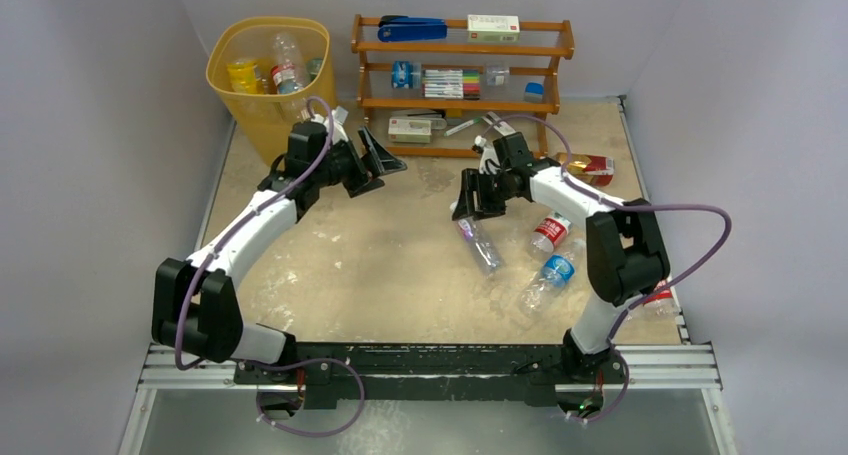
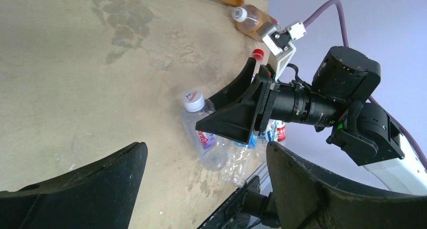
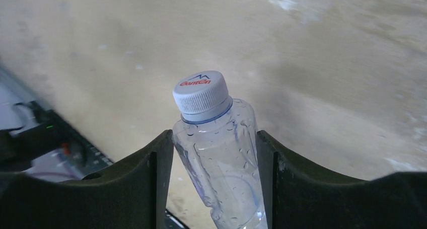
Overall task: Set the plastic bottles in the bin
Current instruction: Pick up the plastic bottle at the center of the board, then place the plastic bottle in the trash bin.
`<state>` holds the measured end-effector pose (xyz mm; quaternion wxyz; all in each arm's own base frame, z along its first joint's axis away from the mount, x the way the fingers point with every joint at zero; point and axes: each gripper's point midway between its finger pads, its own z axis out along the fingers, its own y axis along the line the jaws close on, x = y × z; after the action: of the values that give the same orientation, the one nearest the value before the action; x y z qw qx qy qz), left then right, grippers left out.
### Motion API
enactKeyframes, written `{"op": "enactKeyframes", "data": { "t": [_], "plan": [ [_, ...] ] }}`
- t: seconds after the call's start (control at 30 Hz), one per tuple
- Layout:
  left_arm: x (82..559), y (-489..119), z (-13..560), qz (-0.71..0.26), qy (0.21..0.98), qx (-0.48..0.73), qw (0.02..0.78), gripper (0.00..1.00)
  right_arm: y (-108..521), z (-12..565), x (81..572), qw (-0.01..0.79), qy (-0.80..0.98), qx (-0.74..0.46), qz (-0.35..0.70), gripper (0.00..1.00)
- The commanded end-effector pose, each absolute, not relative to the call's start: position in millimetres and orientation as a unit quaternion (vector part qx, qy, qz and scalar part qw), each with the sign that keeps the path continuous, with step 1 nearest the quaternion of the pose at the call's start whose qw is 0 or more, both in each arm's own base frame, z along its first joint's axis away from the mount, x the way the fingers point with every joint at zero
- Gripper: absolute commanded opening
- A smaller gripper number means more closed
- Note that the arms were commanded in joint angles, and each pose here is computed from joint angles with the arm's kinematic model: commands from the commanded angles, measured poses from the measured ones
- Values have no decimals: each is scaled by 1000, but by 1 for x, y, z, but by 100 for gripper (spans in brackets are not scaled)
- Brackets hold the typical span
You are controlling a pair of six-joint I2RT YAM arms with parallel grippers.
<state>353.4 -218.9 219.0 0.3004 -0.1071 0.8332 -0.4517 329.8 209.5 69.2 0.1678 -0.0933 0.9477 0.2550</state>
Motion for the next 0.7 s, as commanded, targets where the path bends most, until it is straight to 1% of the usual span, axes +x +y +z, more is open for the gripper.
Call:
{"op": "enactKeyframes", "data": {
  "t": [0.0, 0.23, 0.4, 0.67],
  "plan": [
    [351, -243, 251, -494, 799, -66, 336, 88, 254, 137, 329, 203, 885, -106, 404, 51],
    [340, -254, 257, -485, 794, -33, 364, 88, 269, 181, 332, 206, 831, -93, 508, 50],
    [330, -261, 254, -476, 802, -4, 362, 88, 265, 206, 340, 210, 806, -82, 547, 51],
    [307, -285, 240, -445, 817, 69, 360, 90, 267, 230, 344, 201, 774, -76, 596, 51]
  ]
}}
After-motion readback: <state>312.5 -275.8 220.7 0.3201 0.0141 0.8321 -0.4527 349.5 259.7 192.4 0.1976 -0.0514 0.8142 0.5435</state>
